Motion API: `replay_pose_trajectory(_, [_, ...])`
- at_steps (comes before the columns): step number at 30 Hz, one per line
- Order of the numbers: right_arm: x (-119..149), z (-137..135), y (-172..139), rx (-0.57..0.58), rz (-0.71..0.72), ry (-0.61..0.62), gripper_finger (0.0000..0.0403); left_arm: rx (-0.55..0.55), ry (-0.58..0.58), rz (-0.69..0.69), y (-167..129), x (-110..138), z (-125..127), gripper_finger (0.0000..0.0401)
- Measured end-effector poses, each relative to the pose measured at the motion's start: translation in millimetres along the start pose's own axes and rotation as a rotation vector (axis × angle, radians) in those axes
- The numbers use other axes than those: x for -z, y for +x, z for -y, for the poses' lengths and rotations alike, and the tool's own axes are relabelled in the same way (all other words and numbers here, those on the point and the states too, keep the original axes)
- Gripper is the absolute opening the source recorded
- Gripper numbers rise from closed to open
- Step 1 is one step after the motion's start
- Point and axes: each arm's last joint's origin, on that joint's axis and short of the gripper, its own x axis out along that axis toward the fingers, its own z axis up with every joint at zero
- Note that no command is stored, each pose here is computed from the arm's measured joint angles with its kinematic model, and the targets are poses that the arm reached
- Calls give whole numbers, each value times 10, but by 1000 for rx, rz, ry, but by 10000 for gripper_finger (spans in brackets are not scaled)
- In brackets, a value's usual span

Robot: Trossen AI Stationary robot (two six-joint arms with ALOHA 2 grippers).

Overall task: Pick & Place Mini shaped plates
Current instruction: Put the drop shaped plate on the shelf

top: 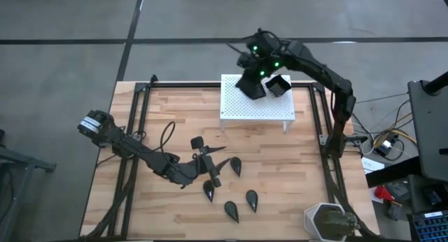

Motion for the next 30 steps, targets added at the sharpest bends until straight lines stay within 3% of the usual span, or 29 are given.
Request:
replay_pose_trajectory(7, [-41, -518, 320, -111, 119, -252, 8, 11, -20, 4, -62, -50, -28, 206])
replay_pose_trajectory(13, [110, -672, 712, -166, 151, -321, 8, 38, -27, -14, -178, -78, -38, 206])
replay_pose_trajectory(23, [707, -803, 955, -254, 357, -359, 8, 100, -33, 4, -409, -173, -25, 206])
replay_pose_trajectory(30, [1308, -987, 885, -205, 468, -433, 8, 103, -6, -31, -420, -123, -20, 206])
